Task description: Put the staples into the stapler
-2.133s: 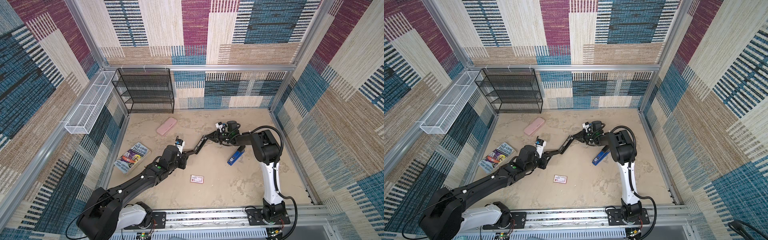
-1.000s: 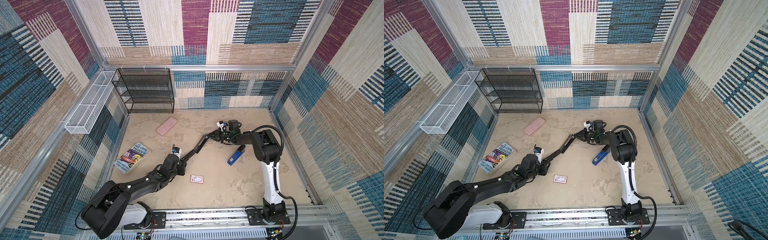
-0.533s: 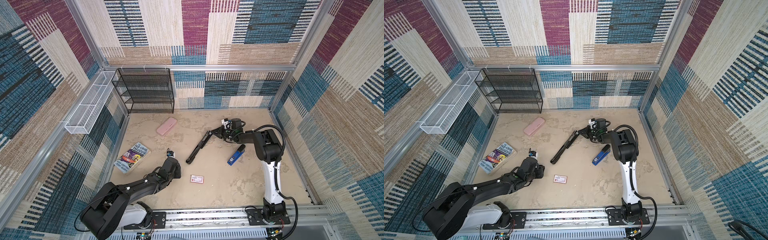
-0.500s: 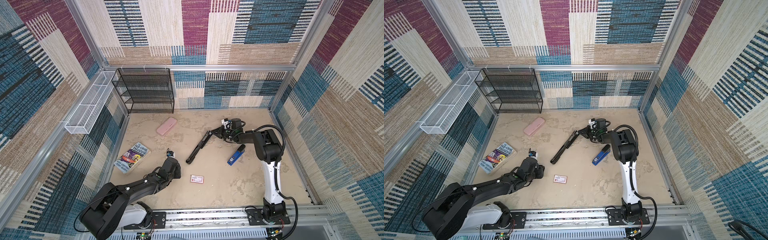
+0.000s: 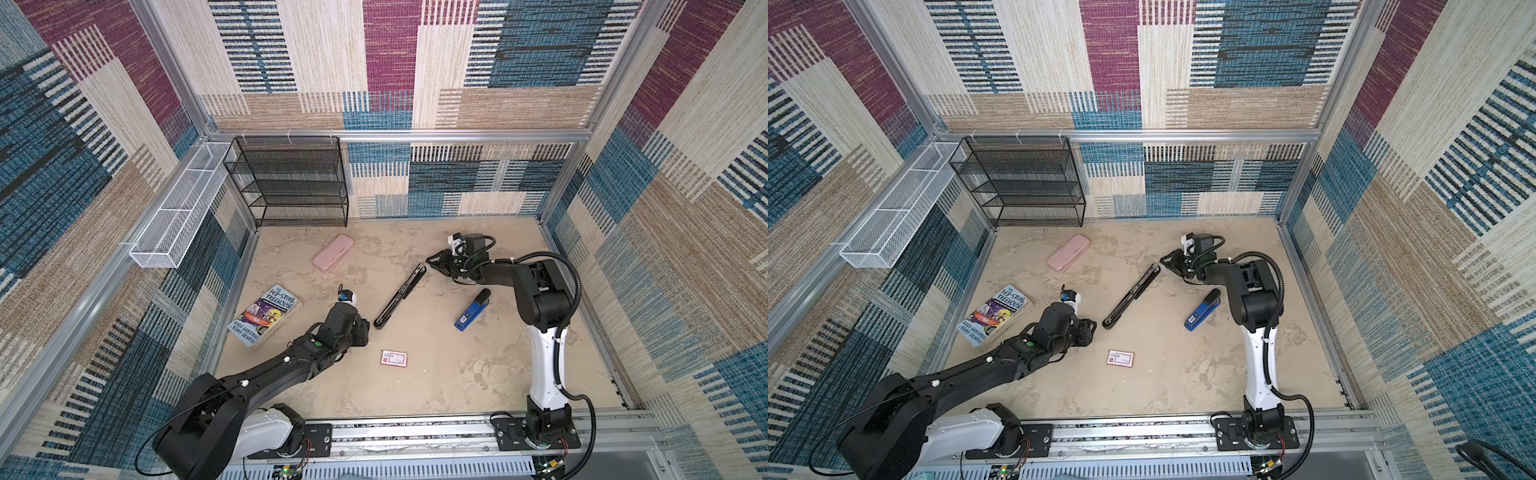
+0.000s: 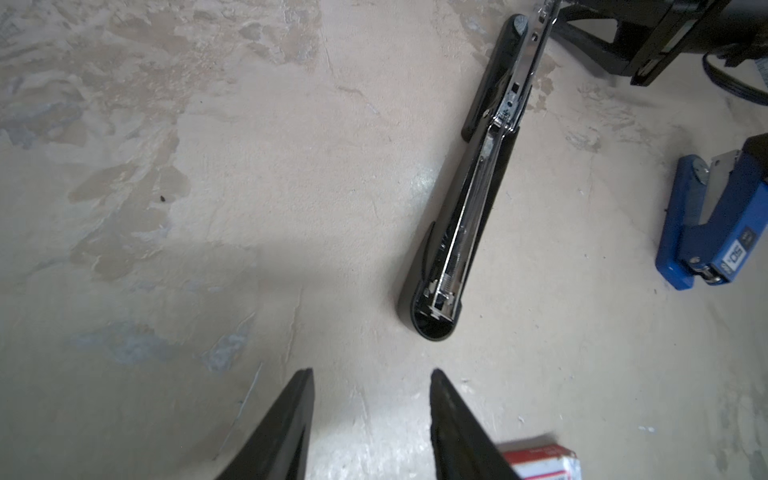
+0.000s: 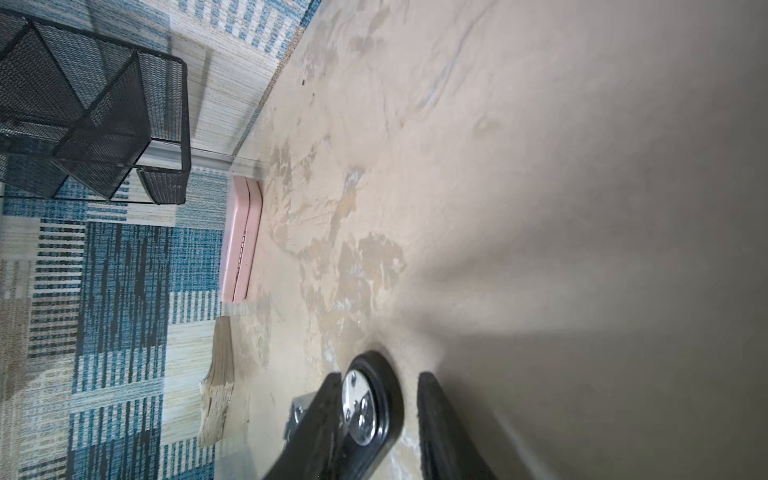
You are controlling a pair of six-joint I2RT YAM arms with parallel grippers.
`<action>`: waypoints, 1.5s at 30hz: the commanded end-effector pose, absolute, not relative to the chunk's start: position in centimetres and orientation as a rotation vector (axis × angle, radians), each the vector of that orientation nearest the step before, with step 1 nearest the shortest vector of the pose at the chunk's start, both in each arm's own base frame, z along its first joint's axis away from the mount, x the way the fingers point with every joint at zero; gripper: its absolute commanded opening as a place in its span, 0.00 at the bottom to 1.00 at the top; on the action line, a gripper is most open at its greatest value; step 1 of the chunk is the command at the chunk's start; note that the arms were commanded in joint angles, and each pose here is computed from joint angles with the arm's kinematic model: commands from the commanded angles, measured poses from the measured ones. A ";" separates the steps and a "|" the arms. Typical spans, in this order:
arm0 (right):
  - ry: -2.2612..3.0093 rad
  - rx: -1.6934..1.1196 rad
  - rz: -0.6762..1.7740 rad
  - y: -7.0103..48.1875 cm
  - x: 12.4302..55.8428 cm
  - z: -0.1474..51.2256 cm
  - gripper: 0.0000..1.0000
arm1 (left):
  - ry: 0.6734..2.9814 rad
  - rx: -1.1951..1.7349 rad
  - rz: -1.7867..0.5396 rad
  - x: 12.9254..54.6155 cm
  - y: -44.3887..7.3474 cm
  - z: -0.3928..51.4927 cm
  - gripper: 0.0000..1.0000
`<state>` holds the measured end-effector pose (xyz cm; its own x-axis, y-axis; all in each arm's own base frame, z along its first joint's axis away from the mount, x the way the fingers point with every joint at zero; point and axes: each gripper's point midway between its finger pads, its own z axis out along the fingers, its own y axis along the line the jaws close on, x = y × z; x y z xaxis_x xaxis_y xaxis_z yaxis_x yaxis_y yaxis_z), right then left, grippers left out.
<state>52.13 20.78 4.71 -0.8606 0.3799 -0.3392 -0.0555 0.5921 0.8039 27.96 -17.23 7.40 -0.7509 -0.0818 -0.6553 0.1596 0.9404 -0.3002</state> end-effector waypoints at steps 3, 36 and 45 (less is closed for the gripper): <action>2.331 0.187 1.110 20.3 52.6 6.0 0.39 | 2.386 0.143 -0.542 27.4 -19.2 8.3 0.49; 2.399 -0.112 1.207 25.2 55.6 6.3 0.42 | 2.640 0.277 -0.327 28.3 -23.2 4.0 0.44; 2.415 -0.122 1.200 24.4 52.3 6.1 0.39 | 2.629 0.238 -0.028 30.3 -19.7 3.7 0.42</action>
<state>52.46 24.27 4.65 -0.9194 0.1225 -0.3737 -0.2161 0.6366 0.7403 29.57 -21.77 3.79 -0.8716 0.1285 -0.4730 0.1957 0.9760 -0.0955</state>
